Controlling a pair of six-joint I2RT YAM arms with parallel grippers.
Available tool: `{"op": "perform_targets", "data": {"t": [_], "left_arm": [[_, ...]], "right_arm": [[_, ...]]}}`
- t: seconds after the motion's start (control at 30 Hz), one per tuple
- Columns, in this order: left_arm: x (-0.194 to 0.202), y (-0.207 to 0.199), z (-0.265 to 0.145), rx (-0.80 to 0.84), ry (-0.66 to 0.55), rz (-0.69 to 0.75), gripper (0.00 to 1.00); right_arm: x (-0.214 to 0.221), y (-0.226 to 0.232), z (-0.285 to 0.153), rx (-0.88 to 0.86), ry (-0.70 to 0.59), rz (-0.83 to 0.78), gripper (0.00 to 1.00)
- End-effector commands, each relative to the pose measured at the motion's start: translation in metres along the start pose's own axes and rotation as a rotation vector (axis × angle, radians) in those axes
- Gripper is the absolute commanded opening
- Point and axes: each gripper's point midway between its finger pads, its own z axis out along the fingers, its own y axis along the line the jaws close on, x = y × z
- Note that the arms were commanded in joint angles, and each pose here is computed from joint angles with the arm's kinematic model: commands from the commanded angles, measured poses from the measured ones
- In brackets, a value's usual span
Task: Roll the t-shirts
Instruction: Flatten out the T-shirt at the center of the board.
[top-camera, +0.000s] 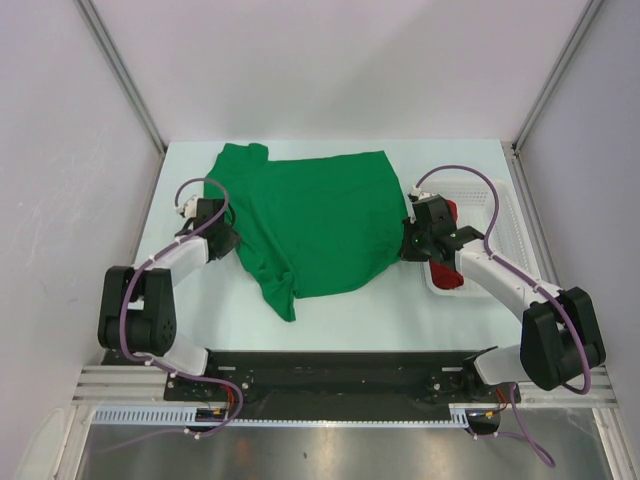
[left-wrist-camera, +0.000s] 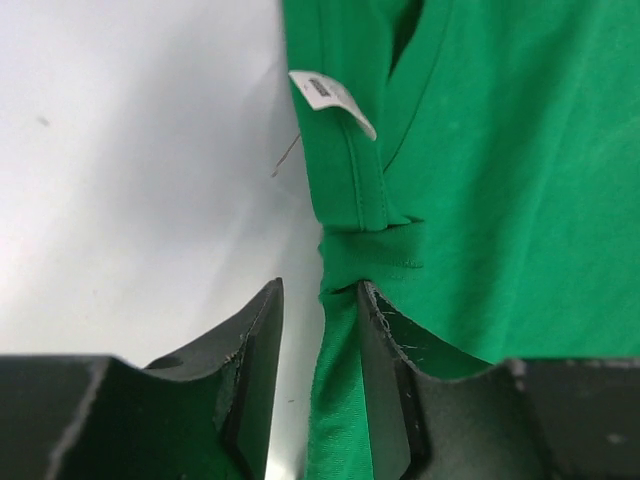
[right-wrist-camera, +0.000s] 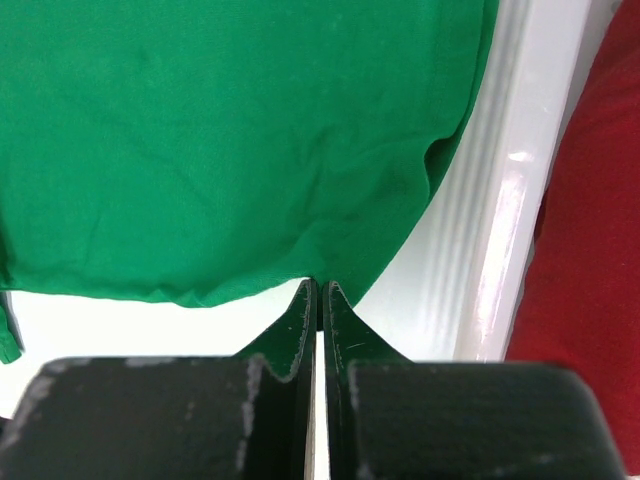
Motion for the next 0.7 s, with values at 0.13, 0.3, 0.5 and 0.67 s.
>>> {"op": "perform_targets", "data": {"t": [0.13,0.3,0.5,0.67], "left_arm": [[-0.024,-0.024,0.006,0.023,-0.073,0.082,0.34],[-0.016,-0.023,0.010,0.023,-0.054,0.102,0.24],[-0.025,0.000,-0.011,-0.082,-0.088,0.129,0.00],[-0.047,0.040,-0.062,-0.242,-0.156,0.216,0.00]], "right_arm": [[-0.018,0.007,-0.003,-0.019,-0.038,-0.018,0.00],[-0.018,0.008,-0.002,-0.020,-0.036,-0.022,0.00],[-0.017,0.010,-0.002,-0.031,-0.033,-0.019,0.00],[-0.018,0.013,-0.004,-0.040,-0.036,-0.024,0.00]]}}
